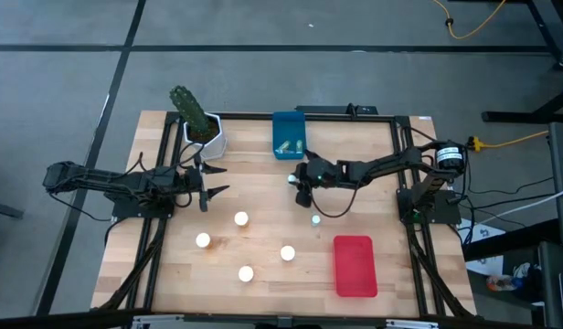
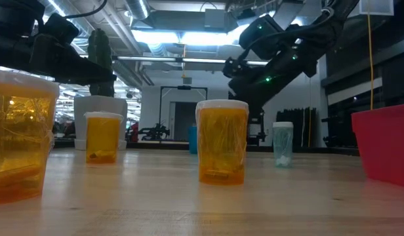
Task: Pick and place medicine bottles into bin by pill shape (circle, oval)
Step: Put the small green pill bottle into the blue bin
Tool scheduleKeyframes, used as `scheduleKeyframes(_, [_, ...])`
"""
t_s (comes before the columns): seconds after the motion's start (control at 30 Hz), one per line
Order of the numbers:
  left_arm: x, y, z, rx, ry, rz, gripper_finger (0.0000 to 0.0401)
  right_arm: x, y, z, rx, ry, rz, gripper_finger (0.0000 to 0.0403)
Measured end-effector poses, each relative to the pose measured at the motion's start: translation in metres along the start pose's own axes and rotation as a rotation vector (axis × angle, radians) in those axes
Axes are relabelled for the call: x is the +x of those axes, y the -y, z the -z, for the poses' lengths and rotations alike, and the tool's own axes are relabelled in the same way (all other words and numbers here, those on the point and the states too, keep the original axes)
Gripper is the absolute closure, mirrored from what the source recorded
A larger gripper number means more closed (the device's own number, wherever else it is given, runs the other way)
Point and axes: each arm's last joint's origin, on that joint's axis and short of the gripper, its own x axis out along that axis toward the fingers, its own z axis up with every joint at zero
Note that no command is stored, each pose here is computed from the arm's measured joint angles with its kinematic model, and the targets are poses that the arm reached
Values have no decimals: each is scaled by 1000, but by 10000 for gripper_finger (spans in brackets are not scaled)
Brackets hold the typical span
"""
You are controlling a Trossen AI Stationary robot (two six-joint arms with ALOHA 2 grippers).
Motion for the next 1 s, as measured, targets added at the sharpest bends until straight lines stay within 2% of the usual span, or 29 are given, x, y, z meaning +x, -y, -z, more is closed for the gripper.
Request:
scheduleKeyframes(0.1, [0,0,0,0,0,0,154,0,1,-3,-20,36,42,281])
scheduleKeyframes(0.3, [0,0,0,0,0,0,154,-1,2,-14,-78,145,50,281])
scheduleKeyframes(0.4, [0,0,0,0,0,0,154,-2,6,-20,-109,197,102,281])
scheduleKeyframes(0.53, [0,0,0,0,0,0,154,-8,22,-28,-120,228,223,281])
scheduleKeyframes(0.6, [0,0,0,0,0,0,154,-11,33,-31,-102,238,247,280])
scheduleKeyframes(0.8, [0,0,0,0,0,0,154,-16,67,-41,-50,285,259,280])
scheduleKeyframes(1.0, [0,0,0,0,-1,-5,154,-17,96,-61,21,352,195,280])
